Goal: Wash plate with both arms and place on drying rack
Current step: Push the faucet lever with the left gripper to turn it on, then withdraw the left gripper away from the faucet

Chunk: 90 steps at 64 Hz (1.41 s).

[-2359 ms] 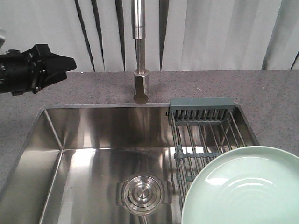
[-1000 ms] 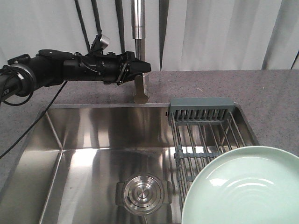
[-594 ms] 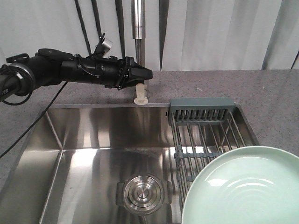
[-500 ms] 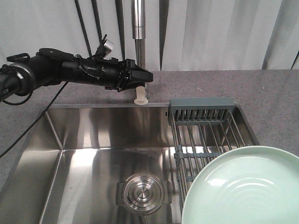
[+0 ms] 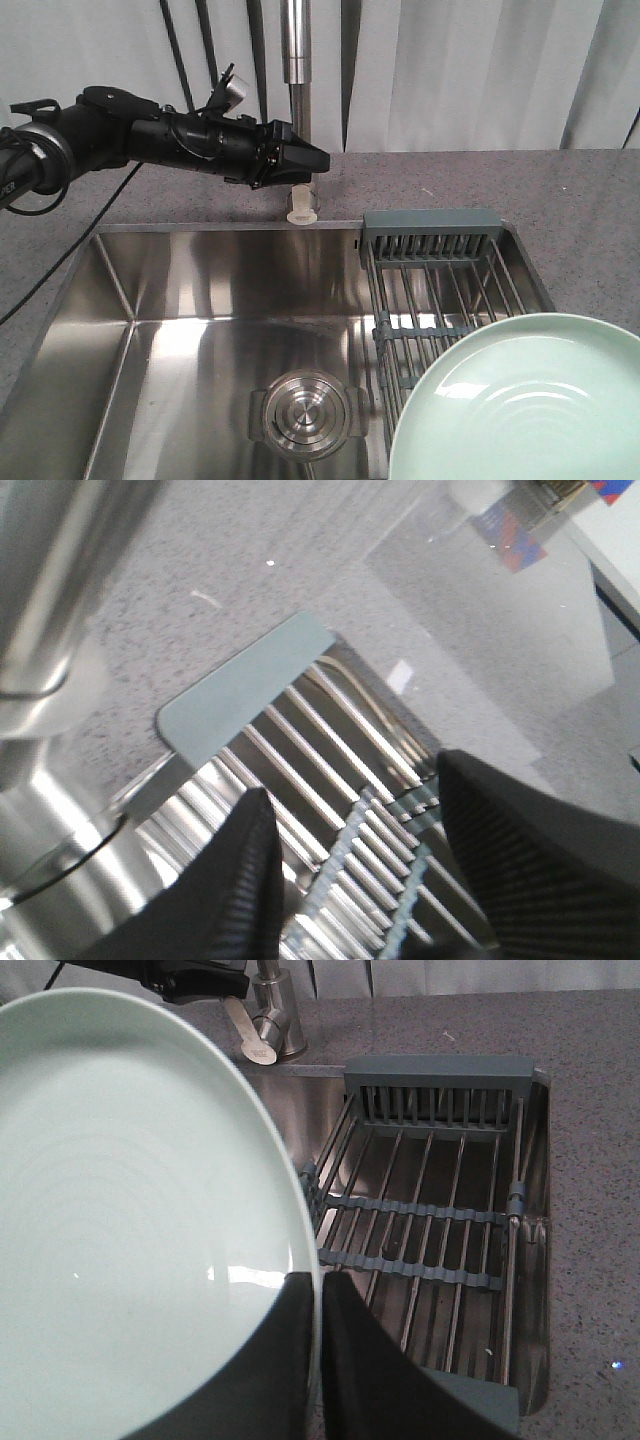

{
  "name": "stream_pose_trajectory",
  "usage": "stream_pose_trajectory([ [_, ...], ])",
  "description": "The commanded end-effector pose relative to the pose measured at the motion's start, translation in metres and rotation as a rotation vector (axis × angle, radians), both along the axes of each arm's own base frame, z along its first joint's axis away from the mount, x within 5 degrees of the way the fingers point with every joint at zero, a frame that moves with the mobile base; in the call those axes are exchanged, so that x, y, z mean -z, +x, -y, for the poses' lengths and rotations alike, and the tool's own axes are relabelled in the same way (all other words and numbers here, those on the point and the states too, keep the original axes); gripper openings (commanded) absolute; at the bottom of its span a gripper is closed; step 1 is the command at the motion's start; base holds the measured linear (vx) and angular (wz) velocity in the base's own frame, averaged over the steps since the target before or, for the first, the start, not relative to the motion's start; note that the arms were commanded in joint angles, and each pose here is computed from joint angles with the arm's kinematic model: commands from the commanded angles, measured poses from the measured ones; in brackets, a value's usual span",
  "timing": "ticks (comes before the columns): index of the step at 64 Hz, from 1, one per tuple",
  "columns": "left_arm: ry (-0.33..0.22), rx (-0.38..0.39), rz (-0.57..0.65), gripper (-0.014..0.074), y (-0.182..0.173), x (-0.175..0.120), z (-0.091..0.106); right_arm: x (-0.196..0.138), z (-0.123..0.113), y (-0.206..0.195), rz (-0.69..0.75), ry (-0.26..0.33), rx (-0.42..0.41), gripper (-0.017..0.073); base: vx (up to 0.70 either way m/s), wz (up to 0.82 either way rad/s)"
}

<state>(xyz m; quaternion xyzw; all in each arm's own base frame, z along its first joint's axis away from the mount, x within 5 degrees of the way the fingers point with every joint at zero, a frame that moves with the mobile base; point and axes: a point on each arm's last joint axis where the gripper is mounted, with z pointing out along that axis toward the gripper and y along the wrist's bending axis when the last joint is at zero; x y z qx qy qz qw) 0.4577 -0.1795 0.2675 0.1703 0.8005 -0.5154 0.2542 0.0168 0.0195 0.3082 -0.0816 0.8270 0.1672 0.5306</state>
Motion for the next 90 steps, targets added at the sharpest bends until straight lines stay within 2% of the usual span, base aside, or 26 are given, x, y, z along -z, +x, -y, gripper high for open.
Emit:
stream_pose_trajectory([
  [1,-0.105,0.011,0.061,0.034,-0.011,-0.063,-0.012,-0.013,0.0,0.002,0.078,0.032,0.014,-0.0001,0.0,0.0],
  [6,-0.093,0.014,0.027,0.0302,-0.01,-0.068,-0.025,-0.013,0.0,0.002,0.078,0.032,0.014,-0.0001,0.0,0.0],
  [12,-0.031,0.029,-0.022,0.0218,-0.012,-0.069,-0.045,-0.013,0.0,0.002,0.078,0.032,0.014,-0.0001,0.0,0.0],
  [21,0.187,-0.077,-0.054,0.0062,-0.017,-0.075,-0.075,-0.013,0.0,0.002,0.078,0.032,0.014,-0.0001,0.0,0.0],
  [25,0.264,-0.12,-0.044,-0.0006,-0.023,-0.084,-0.086,-0.013,0.0,0.002,0.078,0.032,0.014,-0.0001,0.0,0.0],
  [29,0.335,-0.168,-0.026,-0.0009,-0.029,-0.094,-0.098,-0.013,0.0,0.002,0.078,0.032,0.014,-0.0001,0.0,0.0],
  [37,0.416,-0.248,0.03,-0.0008,-0.049,-0.126,-0.114,-0.013,0.0,0.002,0.078,0.032,0.014,-0.0001,0.0,0.0],
  [43,0.501,-0.296,0.104,-0.0008,-0.069,-0.151,-0.122,-0.013,0.0,0.002,0.078,0.032,0.014,-0.0001,0.0,0.0],
  [56,0.535,-0.354,0.229,-0.0008,-0.136,-0.202,-0.128,-0.013,0.0,0.002,0.078,0.032,0.014,-0.0001,0.0,0.0],
  [65,0.587,-0.37,0.275,-0.0008,-0.19,-0.212,-0.134,-0.013,0.0,0.002,0.078,0.032,0.014,-0.0001,0.0,0.0],
  [69,0.622,-0.379,0.285,-0.0008,-0.214,-0.207,-0.137,-0.013,0.0,0.002,0.078,0.032,0.014,-0.0001,0.0,0.0],
  [74,0.637,-0.417,0.313,-0.0008,-0.241,-0.201,-0.14,-0.013,0.0,0.002,0.078,0.032,0.014,-0.0001,0.0,0.0],
  [83,0.601,-0.502,0.386,-0.0008,-0.287,-0.183,-0.144,-0.013,0.0,0.002,0.078,0.032,0.014,-0.0001,0.0,0.0],
  [90,0.571,-0.566,0.408,-0.0008,-0.314,-0.154,-0.146,-0.013,0.0,0.002,0.078,0.032,0.014,-0.0001,0.0,0.0],
])
